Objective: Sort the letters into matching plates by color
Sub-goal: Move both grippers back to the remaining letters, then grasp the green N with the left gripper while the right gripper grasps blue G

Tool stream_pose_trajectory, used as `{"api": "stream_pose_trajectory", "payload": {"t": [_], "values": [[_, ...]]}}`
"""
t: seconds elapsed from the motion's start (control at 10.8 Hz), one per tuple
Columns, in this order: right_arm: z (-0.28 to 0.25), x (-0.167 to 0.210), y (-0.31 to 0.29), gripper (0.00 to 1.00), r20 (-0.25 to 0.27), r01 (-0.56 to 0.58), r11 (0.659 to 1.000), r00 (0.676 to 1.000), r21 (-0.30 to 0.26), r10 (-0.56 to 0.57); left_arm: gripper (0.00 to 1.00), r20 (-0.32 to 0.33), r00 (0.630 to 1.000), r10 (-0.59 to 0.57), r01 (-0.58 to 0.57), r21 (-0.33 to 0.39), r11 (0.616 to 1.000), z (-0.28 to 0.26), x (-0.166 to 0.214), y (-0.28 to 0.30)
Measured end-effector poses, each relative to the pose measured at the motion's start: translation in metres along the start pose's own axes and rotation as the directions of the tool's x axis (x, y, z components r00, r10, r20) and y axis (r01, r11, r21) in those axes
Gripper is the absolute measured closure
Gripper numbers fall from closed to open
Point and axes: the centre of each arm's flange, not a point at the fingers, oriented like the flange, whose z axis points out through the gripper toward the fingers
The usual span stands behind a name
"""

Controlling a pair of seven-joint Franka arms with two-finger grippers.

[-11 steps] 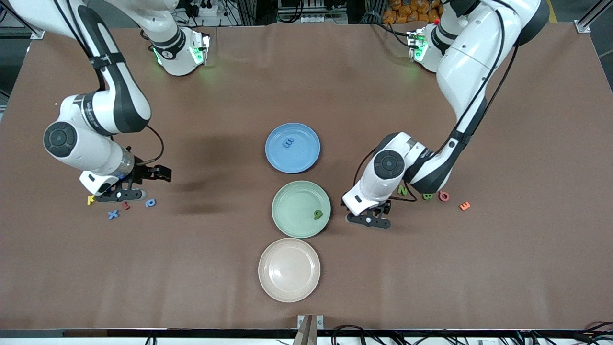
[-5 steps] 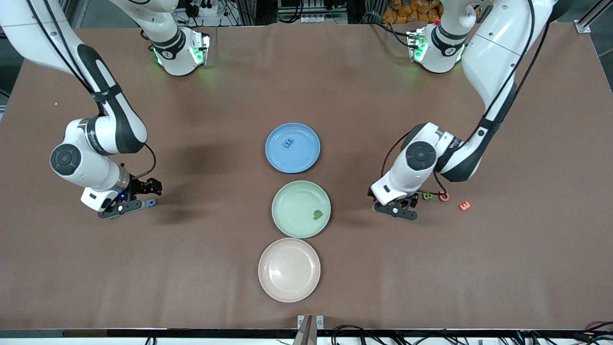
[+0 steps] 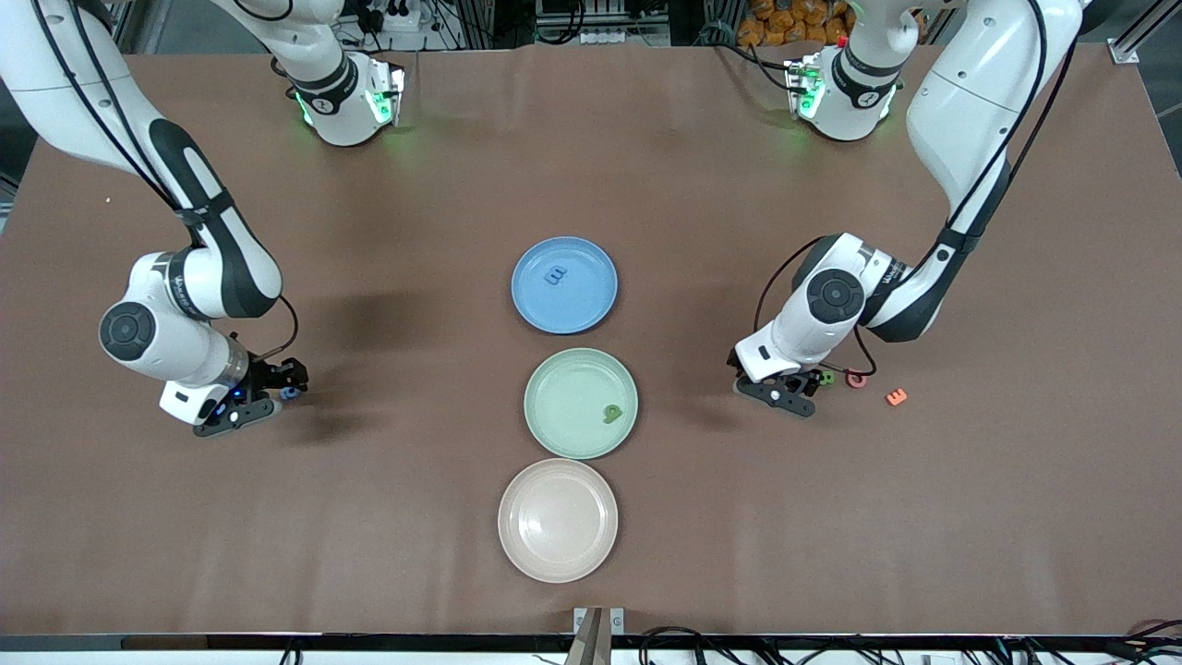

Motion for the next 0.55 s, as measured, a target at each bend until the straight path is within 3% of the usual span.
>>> {"api": "stream_pose_trajectory", "payload": {"t": [0.28, 0.55], "values": [[0.006, -0.001, 0.017, 0.31, 0.003, -0.026, 1.000, 1.000, -0.005, 0.026, 0.00, 0.009, 1.000, 0.000, 0.000, 0.001, 1.000, 0.003, -0.004, -0.005], [0.015, -0.003, 0.019, 0.32, 0.007, -0.072, 0.997, 0.997, 0.032, 0.072, 0.00, 0.022, 1.000, 0.002, -0.002, -0.001, 1.000, 0.007, -0.009, -0.004]]}}
